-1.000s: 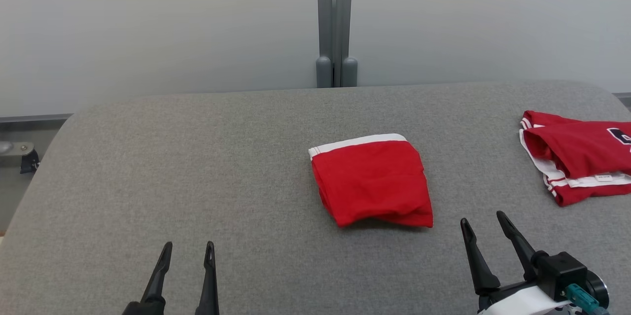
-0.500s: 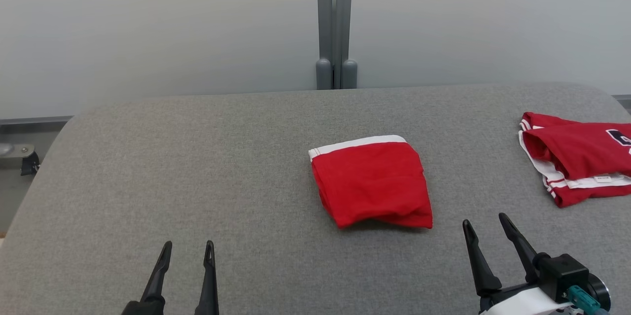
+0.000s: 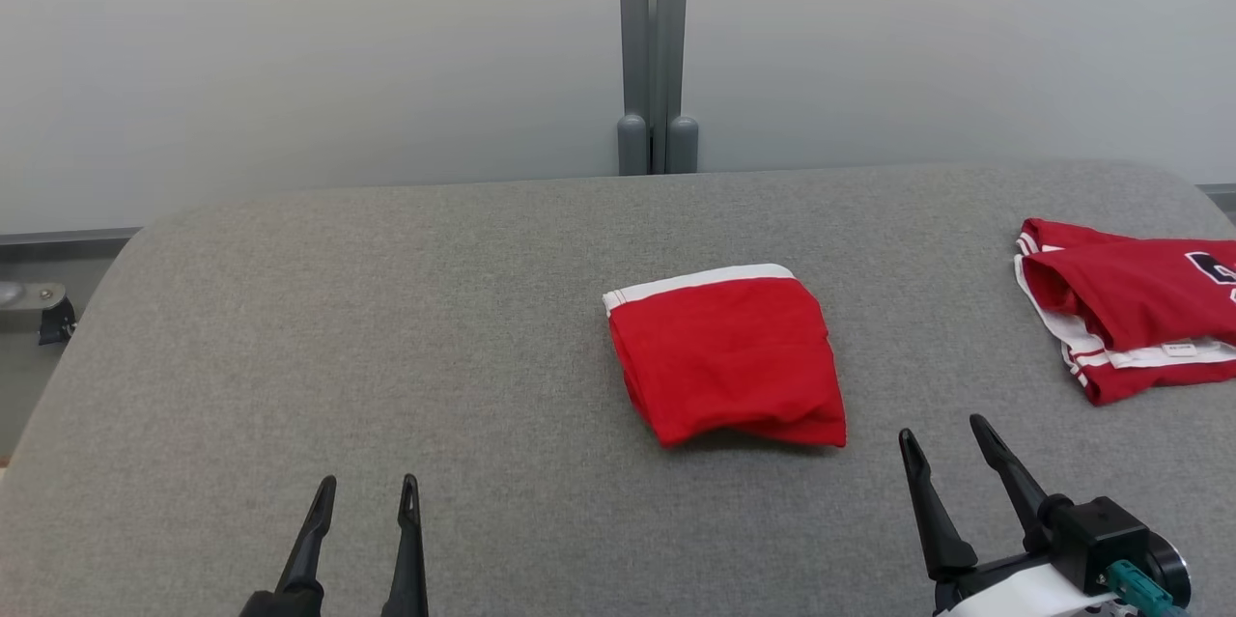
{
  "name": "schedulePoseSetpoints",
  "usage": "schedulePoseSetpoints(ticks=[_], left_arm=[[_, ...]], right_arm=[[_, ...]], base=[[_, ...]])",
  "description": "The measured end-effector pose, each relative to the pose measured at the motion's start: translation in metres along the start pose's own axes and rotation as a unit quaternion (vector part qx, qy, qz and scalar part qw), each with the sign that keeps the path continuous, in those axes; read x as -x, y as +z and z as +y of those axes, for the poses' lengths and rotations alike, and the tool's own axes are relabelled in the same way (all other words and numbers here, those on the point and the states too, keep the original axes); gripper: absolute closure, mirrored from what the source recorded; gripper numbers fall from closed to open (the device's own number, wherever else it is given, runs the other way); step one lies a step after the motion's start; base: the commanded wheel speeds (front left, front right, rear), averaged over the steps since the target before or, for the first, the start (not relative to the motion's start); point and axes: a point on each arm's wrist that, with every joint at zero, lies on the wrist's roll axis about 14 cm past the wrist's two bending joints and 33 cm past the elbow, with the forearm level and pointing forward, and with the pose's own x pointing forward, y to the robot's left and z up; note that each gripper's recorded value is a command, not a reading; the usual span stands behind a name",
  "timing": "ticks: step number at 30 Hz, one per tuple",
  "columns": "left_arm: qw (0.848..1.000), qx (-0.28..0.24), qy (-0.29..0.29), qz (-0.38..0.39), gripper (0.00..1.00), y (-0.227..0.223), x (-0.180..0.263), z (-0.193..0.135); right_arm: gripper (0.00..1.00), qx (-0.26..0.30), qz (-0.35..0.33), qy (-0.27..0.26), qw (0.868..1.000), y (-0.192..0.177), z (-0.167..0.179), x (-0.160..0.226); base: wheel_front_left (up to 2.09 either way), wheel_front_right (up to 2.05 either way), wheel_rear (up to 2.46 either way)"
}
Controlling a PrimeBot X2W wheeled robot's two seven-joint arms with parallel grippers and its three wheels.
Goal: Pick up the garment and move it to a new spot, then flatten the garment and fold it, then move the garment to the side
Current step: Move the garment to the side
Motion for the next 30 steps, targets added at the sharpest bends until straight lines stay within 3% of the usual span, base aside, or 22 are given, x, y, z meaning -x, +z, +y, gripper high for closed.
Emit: schedulePoseSetpoints(ticks=[16,25,30], left_arm=[[1.0,0.001,-0.002,0.011,0.0,-0.006,-0.002,-0.002],[1.0,0.005,-0.011,0.009,0.0,-0.004,-0.017,-0.008],[1.0,0.009,-0.011,0.017,0.0,-0.009,-0.029,-0.008]], right_arm=[[0.0,-0.028,0.031,0.002,0.999,-0.02,0.0,-0.003],[0.0,-0.072,0.035,0.021,0.997,-0.024,-0.004,-0.041],[0.0,-0.089,0.073,0.038,0.993,-0.042,-0.019,-0.065]], base=[[0.0,0.0,0.0],[0.0,0.0,0.0],[0.0,0.0,0.0]])
